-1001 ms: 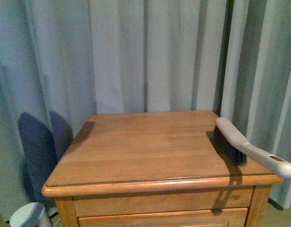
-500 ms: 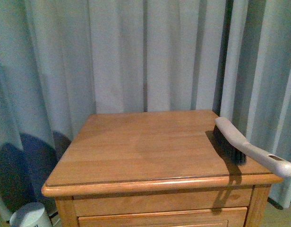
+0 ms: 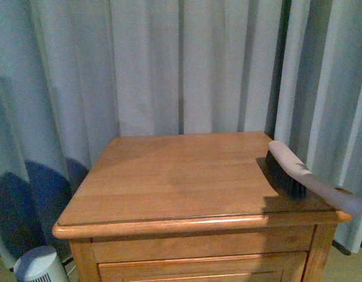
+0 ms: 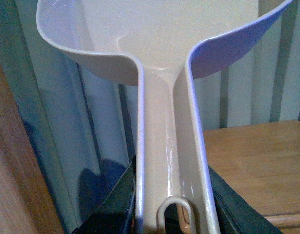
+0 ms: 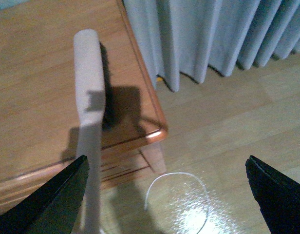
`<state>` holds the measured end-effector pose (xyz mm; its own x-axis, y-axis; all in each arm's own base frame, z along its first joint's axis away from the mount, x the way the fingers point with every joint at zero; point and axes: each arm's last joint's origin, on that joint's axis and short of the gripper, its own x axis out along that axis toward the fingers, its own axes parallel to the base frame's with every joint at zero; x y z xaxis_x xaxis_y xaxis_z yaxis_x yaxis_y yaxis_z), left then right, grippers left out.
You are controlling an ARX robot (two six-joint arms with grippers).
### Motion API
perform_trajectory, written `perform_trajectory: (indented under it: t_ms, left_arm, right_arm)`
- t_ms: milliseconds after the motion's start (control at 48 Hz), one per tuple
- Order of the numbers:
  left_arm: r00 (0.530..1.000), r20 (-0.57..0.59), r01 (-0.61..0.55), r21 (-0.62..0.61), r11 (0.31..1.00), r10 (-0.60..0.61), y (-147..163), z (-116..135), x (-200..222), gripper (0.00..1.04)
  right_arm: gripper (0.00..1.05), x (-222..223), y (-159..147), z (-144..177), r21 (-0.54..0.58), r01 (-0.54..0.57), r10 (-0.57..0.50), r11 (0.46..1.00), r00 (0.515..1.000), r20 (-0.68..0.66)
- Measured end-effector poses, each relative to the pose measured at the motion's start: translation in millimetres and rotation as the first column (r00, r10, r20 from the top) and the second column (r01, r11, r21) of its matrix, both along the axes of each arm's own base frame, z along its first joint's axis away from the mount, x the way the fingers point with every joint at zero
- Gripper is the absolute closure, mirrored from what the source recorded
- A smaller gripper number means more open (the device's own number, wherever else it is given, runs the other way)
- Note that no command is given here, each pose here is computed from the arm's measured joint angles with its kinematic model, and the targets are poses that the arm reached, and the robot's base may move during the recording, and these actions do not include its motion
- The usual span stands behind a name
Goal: Clean up trash
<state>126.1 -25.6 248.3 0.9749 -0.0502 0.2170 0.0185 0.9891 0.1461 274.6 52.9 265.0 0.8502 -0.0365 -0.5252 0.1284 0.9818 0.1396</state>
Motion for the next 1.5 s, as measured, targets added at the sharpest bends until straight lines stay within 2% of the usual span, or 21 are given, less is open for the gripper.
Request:
perform_trajectory:
  t_ms: [104, 209, 375, 667, 772, 834, 917, 980, 1063, 1168, 1314, 1501]
  left_arm:
    - [1.000, 0.000, 0.000, 0.000, 1.000, 0.000, 0, 0, 0, 0.78]
    - [1.000, 0.000, 0.000, 0.000, 1.000, 0.000, 0, 0, 0, 0.78]
    - [1.000, 0.000, 0.000, 0.000, 1.000, 0.000, 0, 0, 0, 0.78]
    - [1.000, 0.000, 0.000, 0.000, 1.000, 0.000, 0, 0, 0, 0.78]
    - [1.000, 0.000, 0.000, 0.000, 1.000, 0.000, 0, 0, 0, 0.78]
    - [1.000, 0.000, 0.000, 0.000, 1.000, 0.000, 0, 0, 0, 0.78]
    - [1.000, 0.000, 0.000, 0.000, 1.000, 0.000, 0, 0, 0, 0.78]
    - [1.000, 0.000, 0.000, 0.000, 1.000, 0.000, 0, 0, 0, 0.78]
    - [1.000, 0.000, 0.000, 0.000, 1.000, 0.000, 0, 0, 0, 0.78]
    - [1.000, 0.000, 0.000, 0.000, 1.000, 0.000, 0, 0, 0, 0.78]
    - [1.000, 0.000, 0.000, 0.000, 1.000, 0.000, 0, 0, 0, 0.78]
    - [1.000, 0.000, 0.000, 0.000, 1.000, 0.000, 0, 0, 0, 0.78]
  right_arm:
    - [0.07, 35, 14, -2, 0.077, 0.001, 0.004, 0.997, 0.998, -0.069]
    - [0.07, 59, 28, -19, 0.129, 0.019, 0.004, 0.991, 0.985, -0.172]
    - [0.07, 67, 39, -43, 0.160, 0.043, 0.001, 0.986, 0.963, -0.268]
    - [0.07, 71, 46, -56, 0.171, 0.057, -0.002, 0.984, 0.952, -0.305]
    - [0.24, 72, 46, -59, 0.174, 0.062, -0.005, 0.983, 0.951, -0.310]
    - [0.31, 72, 47, -59, 0.176, 0.063, -0.006, 0.982, 0.951, -0.309]
    - [0.46, 72, 47, -59, 0.181, 0.066, -0.008, 0.981, 0.952, -0.306]
    - [0.53, 73, 47, -59, 0.182, 0.066, -0.008, 0.981, 0.953, -0.304]
    - [0.69, 73, 47, -58, 0.190, 0.061, -0.002, 0.980, 0.955, -0.295]
    - [0.82, 74, 48, -57, 0.189, 0.059, -0.004, 0.980, 0.960, -0.281]
    - [0.84, 72, 47, -48, 0.170, 0.039, -0.001, 0.985, 0.976, -0.219]
    - [0.84, 52, 49, -15, 0.093, -0.045, 0.045, 0.995, 0.999, -0.006]
